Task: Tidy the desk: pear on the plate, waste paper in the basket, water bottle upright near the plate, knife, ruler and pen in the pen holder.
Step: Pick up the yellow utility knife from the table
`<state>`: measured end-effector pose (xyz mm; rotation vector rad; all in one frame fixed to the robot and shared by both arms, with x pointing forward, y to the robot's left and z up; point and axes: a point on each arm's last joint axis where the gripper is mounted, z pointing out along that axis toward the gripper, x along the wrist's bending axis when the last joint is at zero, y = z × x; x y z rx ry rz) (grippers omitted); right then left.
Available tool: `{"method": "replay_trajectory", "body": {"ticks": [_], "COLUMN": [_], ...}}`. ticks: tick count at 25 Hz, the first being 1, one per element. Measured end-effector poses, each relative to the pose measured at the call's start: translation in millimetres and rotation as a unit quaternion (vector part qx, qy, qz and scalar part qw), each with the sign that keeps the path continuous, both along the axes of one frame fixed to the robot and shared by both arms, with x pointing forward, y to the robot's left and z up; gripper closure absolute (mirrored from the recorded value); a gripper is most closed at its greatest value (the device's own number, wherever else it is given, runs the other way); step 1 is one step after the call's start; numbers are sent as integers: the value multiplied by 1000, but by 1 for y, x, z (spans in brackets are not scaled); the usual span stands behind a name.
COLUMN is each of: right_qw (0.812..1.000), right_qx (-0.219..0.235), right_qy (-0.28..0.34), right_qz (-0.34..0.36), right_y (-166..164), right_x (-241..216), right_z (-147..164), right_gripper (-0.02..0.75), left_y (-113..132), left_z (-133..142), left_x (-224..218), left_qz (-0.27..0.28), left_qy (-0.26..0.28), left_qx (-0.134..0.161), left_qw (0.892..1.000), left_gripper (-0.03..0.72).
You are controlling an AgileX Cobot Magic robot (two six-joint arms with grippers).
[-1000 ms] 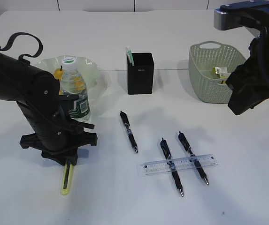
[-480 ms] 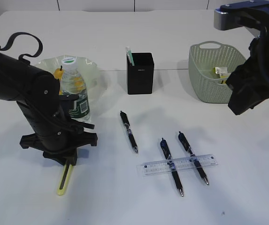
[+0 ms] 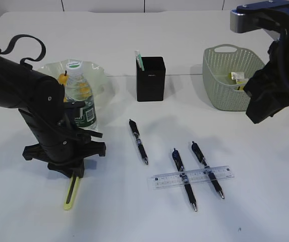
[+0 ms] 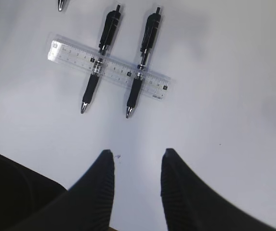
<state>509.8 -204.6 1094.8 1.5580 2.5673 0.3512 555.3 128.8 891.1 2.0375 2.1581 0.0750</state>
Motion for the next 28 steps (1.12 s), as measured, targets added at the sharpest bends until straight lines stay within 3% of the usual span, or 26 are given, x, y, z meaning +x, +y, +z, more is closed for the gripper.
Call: {"method": "replay_trajectory", "body": {"ticks": [13, 28], "right_qw": [1000, 1000], "right_qx": [-1, -1], "right_qy": [0, 1], "right_qz": [1, 1], "right_y": [0, 0], "right_x": [0, 0], "right_z": [0, 0], "right_gripper": [486, 486], "left_y": [-8, -3], "left_z": [4, 70], "left_x": [5, 3], "left_qz": [-11, -42], "left_qy": [-47, -146], "left_qx": [-22, -40], "left_qw": [999, 988], "left_gripper": [577, 577]}}
